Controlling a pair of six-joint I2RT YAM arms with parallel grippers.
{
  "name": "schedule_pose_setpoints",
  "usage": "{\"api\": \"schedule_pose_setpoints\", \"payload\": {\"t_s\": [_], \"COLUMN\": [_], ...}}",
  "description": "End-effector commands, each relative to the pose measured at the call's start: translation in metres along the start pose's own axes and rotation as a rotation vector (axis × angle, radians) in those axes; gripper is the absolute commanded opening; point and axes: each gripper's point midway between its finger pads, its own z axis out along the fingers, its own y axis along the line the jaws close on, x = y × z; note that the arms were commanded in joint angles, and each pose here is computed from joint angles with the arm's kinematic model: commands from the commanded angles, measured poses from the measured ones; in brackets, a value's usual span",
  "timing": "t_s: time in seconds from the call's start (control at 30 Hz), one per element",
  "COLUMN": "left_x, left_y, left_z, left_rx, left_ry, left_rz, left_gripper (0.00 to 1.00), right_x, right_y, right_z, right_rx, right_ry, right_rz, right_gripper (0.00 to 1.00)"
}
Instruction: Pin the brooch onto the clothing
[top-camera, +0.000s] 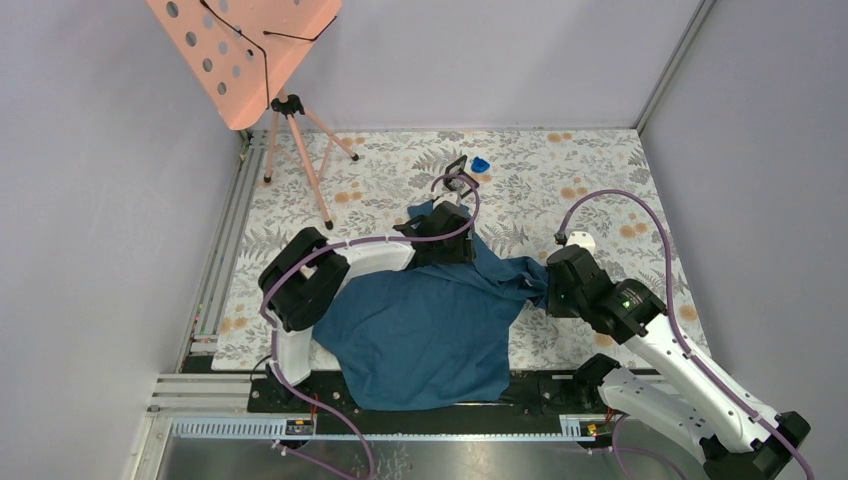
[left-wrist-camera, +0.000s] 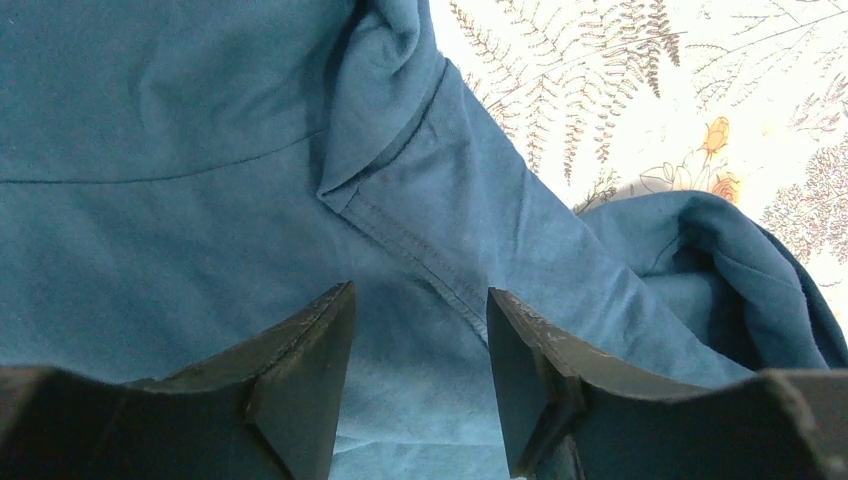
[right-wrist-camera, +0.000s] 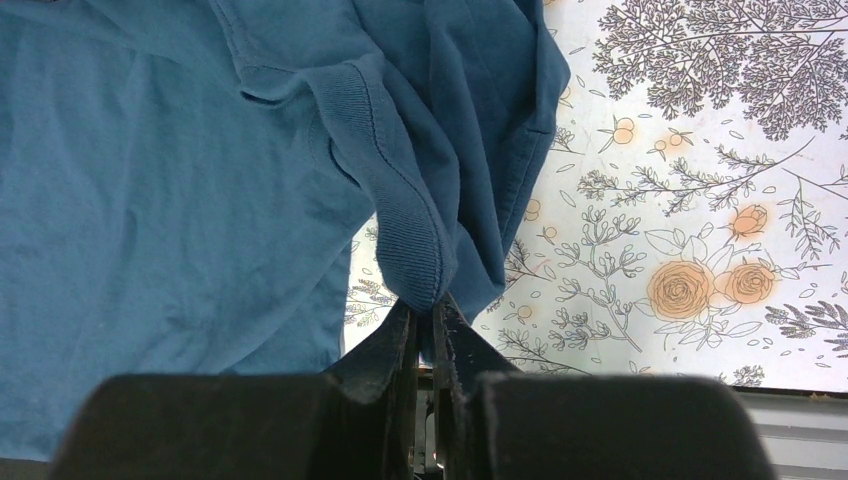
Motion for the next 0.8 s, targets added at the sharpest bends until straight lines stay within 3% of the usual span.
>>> {"api": "schedule_pose_setpoints", "payload": {"t_s": [0.0,0.47,0.53,0.67,0.7,0.77], "left_x": [-0.026,-0.029,-0.026,-0.039,-0.047,-0.068], "left_y": [-0.021,-0.025,-0.024,-0.026,-0.028,-0.030], "left_z": [0.004,0.023,0.026,0.021,0.015,-0.005], "left_rx": [0.040,0.025,0.024,0.042,0.055,0.071], "left_ry": [-0.081,-0.057,-0.050,-0.081,-0.106,-0.183], "left_rz": [0.003,0.030,0.035,0.043,0.040,0.028], "left_gripper": [0.54,0.46,0.40,0.05,0.00,0.00], "right_x": [0.000,0.001,0.001,-0.002,-0.004,-0.012], "right_y": [0.003,0.003,0.003,0.003,0.003,0.003], "right_z": [-0.001,0.001,0.001,-0.002,-0.003,-0.008], "right_rx": [-0.015,-0.015,-0.016,-0.018,-0.017,-0.016], "right_ry": [-0.002,0.006,0.005,-0.007,-0.014,-0.033], "right_rz": [0.017,0.007,0.006,0.005,0.003,-0.006], "right_gripper": [0.00,0.00,0.00,0.00,0.00,0.00]}}
